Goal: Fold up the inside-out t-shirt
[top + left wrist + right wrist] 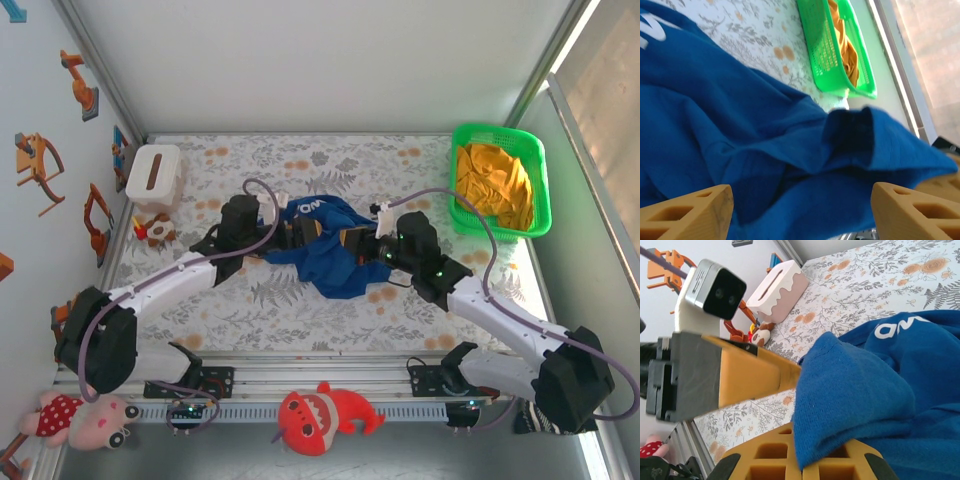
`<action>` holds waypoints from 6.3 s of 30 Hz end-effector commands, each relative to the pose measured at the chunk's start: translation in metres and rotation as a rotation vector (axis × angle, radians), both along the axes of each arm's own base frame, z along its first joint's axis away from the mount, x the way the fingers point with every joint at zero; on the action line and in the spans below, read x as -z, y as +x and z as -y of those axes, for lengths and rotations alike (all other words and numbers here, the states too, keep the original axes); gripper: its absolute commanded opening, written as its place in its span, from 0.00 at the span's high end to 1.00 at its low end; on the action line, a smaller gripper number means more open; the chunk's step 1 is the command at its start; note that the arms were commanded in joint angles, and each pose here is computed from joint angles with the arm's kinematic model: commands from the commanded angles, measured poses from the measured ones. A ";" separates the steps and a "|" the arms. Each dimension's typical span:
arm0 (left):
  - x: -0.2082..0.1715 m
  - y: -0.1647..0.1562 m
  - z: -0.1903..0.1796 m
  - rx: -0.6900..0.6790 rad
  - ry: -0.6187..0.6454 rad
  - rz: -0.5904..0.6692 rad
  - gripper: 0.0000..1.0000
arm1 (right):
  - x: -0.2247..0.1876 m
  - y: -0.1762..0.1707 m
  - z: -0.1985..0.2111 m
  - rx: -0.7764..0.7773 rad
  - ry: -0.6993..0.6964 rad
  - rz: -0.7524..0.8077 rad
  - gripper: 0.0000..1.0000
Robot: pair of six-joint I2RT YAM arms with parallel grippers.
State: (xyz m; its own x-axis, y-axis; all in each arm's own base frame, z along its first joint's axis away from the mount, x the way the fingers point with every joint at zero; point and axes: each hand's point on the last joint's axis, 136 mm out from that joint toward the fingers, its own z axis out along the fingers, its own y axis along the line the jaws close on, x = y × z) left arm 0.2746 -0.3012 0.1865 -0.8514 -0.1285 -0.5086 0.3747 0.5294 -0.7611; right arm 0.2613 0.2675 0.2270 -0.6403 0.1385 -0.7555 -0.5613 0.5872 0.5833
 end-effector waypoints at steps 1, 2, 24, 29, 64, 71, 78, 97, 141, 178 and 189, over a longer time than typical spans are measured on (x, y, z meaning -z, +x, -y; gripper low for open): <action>0.016 -0.001 -0.009 -0.061 0.069 0.013 0.26 | -0.005 0.001 0.004 0.015 0.029 0.017 1.00; 0.021 -0.001 -0.011 -0.077 0.082 0.010 0.25 | -0.006 0.001 0.005 0.021 0.028 0.020 1.00; 0.036 -0.001 0.020 -0.011 -0.003 0.030 0.94 | 0.002 0.003 0.013 0.058 0.006 0.000 1.00; 0.004 0.001 0.013 -0.026 0.006 0.117 1.00 | 0.030 0.003 0.034 0.150 -0.053 -0.040 1.00; -0.105 -0.022 0.007 0.053 -0.087 0.300 1.00 | 0.036 0.021 -0.044 0.029 -0.304 0.030 0.42; -0.121 -0.004 -0.005 -0.024 -0.051 0.305 0.53 | -0.040 0.040 -0.008 0.198 -0.310 0.143 1.00; -0.017 0.033 -0.089 -0.339 0.218 0.096 0.22 | -0.100 0.029 0.053 0.294 -0.309 0.201 1.00; 0.125 0.052 -0.053 -0.216 0.518 -0.052 0.10 | -0.104 0.030 0.071 0.325 -0.286 0.185 1.00; -0.081 0.203 -0.168 -0.376 0.285 -0.002 0.26 | -0.083 0.154 0.098 0.409 -0.319 -0.068 0.46; 0.137 0.006 -0.140 -0.329 0.724 -0.280 0.75 | 0.147 -0.019 0.053 0.432 -0.589 -0.345 1.00; -0.003 0.053 -0.189 -0.462 0.492 -0.151 1.00 | -0.043 0.014 0.142 0.606 -0.310 -0.110 1.00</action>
State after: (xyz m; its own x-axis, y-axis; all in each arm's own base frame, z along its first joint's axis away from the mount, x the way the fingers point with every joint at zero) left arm 0.3316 -0.1253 0.1599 -0.8362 -0.2693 -0.4777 -0.0840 0.9237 -0.3738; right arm 0.2856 0.1424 0.2381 -0.6172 0.3316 -0.7136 0.0071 0.9092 0.4164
